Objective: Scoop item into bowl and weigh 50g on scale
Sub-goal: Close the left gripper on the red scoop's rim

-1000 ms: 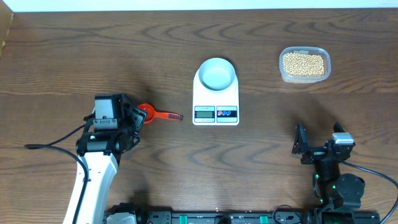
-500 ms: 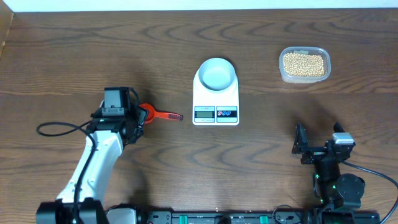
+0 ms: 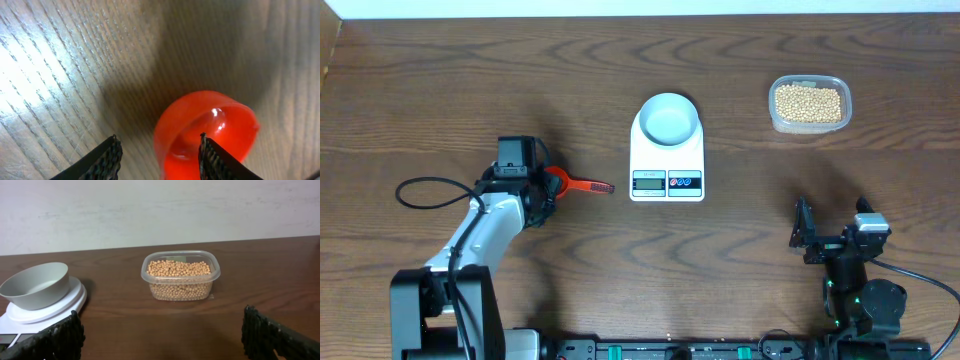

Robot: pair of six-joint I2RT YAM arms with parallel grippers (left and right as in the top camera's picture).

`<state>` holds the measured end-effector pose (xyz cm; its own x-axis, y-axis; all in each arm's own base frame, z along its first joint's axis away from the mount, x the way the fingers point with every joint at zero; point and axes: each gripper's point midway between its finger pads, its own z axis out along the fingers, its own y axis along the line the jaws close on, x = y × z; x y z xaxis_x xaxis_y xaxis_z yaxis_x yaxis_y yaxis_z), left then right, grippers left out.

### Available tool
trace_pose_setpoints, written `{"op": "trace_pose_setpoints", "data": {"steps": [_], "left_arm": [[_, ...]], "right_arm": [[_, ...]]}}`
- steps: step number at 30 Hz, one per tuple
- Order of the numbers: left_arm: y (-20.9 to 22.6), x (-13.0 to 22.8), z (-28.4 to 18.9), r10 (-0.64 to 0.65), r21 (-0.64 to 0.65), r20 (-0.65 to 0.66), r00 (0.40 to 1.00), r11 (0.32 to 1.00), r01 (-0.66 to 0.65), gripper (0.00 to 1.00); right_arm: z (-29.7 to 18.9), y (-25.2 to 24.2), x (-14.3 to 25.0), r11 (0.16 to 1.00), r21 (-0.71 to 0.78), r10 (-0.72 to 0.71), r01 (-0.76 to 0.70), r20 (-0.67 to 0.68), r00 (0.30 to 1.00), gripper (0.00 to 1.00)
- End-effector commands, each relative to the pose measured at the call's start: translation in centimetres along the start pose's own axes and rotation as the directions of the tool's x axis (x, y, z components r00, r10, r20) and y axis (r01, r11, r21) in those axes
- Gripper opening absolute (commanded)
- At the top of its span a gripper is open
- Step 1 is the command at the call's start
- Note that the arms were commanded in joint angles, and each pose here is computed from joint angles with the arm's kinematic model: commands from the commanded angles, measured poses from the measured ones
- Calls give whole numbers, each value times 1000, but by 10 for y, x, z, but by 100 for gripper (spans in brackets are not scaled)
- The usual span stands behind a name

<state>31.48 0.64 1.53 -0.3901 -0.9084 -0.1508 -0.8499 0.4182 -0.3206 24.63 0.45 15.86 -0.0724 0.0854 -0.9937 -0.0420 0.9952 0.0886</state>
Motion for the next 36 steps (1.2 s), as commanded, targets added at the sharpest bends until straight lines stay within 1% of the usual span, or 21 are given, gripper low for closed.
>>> {"op": "trace_pose_setpoints", "data": {"steps": [1,3,6,14,18,36], "left_arm": [[-3,-5,3,0,-11,16,1000,1000,0,48],[-3,-4,4,0,-14,15,1000,1000,0,44],[-4,-5,4,0,-8,18,1000,1000,0,42],[-6,-7,5,0,3,29,1000,1000,0,39],[-5,-7,5,0,0,30,1000,1000,0,33],[0,-8,9,1,-19,41,999,1000,0,31]], "right_arm": [[0,2,1,1000,-11,-10,10,-1,1000,99],[0,2,1,1000,-11,-10,10,-1,1000,99],[0,2,1,1000,-11,-10,10,-1,1000,99],[0,2,1,1000,-11,-10,10,-1,1000,99],[0,2,1,1000,-11,-10,10,-1,1000,99],[0,2,1,1000,-11,-10,10,-1,1000,99]]}}
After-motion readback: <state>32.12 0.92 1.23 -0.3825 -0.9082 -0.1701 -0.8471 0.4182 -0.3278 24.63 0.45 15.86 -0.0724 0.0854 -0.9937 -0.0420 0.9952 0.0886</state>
